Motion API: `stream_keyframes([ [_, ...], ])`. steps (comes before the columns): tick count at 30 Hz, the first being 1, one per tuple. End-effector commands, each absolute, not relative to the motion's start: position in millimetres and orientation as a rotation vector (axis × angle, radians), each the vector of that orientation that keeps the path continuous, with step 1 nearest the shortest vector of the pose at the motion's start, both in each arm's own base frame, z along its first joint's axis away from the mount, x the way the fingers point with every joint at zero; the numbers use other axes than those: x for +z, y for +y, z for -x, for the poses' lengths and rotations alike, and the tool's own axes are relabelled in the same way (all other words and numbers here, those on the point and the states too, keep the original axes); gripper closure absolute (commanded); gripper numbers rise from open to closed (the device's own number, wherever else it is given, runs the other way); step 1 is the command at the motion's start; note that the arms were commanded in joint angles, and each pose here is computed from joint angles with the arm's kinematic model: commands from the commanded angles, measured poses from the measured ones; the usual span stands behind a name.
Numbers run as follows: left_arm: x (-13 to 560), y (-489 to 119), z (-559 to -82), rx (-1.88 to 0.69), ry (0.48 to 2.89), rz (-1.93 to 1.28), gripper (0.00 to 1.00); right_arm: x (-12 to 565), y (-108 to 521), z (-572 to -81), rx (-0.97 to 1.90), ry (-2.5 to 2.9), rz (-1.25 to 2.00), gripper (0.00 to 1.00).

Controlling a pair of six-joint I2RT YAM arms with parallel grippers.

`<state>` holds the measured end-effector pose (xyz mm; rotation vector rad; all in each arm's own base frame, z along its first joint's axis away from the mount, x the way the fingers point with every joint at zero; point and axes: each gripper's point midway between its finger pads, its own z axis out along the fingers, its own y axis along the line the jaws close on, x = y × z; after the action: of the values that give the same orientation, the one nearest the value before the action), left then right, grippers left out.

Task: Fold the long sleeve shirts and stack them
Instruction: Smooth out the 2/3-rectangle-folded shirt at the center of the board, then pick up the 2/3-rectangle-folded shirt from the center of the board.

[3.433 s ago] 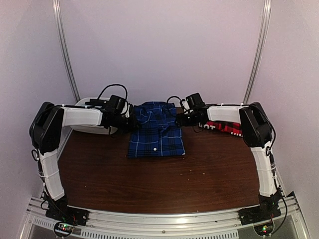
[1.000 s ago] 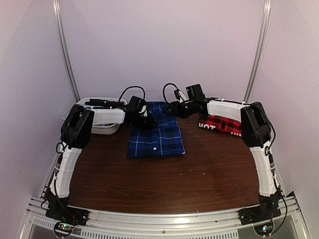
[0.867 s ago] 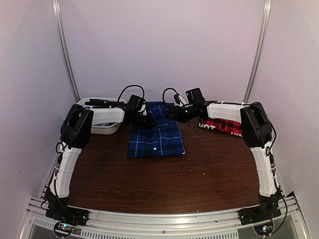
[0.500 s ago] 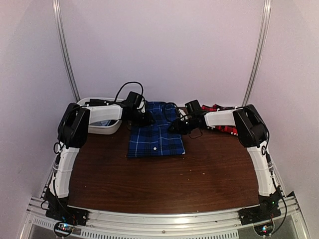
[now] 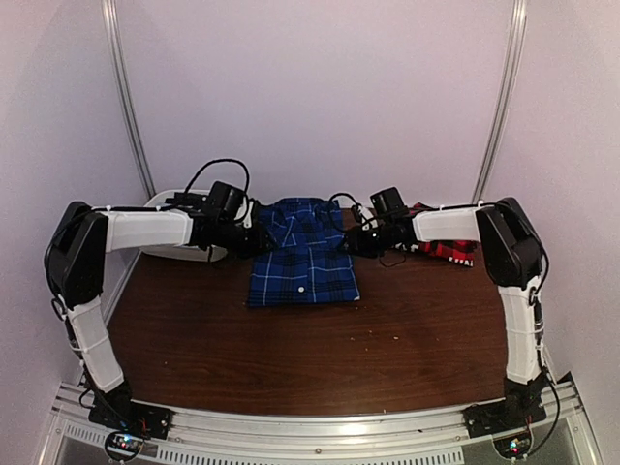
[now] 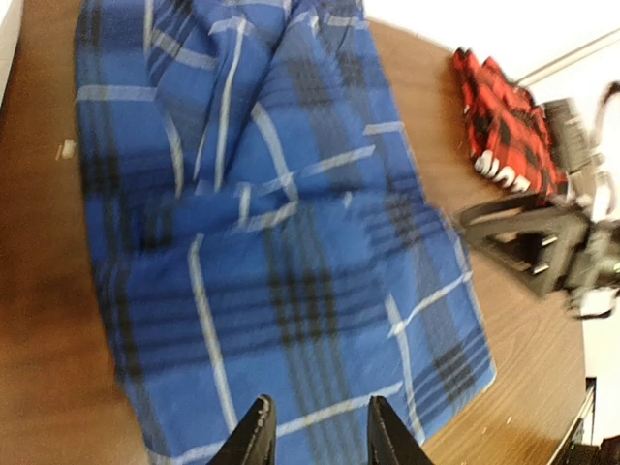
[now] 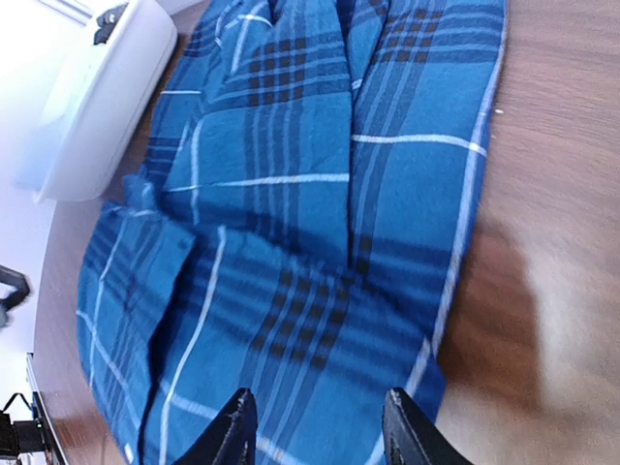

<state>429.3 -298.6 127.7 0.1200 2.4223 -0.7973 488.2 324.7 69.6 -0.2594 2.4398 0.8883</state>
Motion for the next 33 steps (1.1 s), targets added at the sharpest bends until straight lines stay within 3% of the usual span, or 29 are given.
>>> stream_keyframes([
  [1,128,-281,-404,-0.810,2.404,-0.087,0.67,102,303,-467,0.830,2.393,0.261,0.54],
  [15,77,-234,-332,-0.742,2.537,-0.021,0.66,79,274,-369,0.839,2.476,0.257,0.52],
  [33,42,-235,-325,-0.751,2.598,0.003,0.64,52,294,-353,0.919,2.510,0.252,0.53],
])
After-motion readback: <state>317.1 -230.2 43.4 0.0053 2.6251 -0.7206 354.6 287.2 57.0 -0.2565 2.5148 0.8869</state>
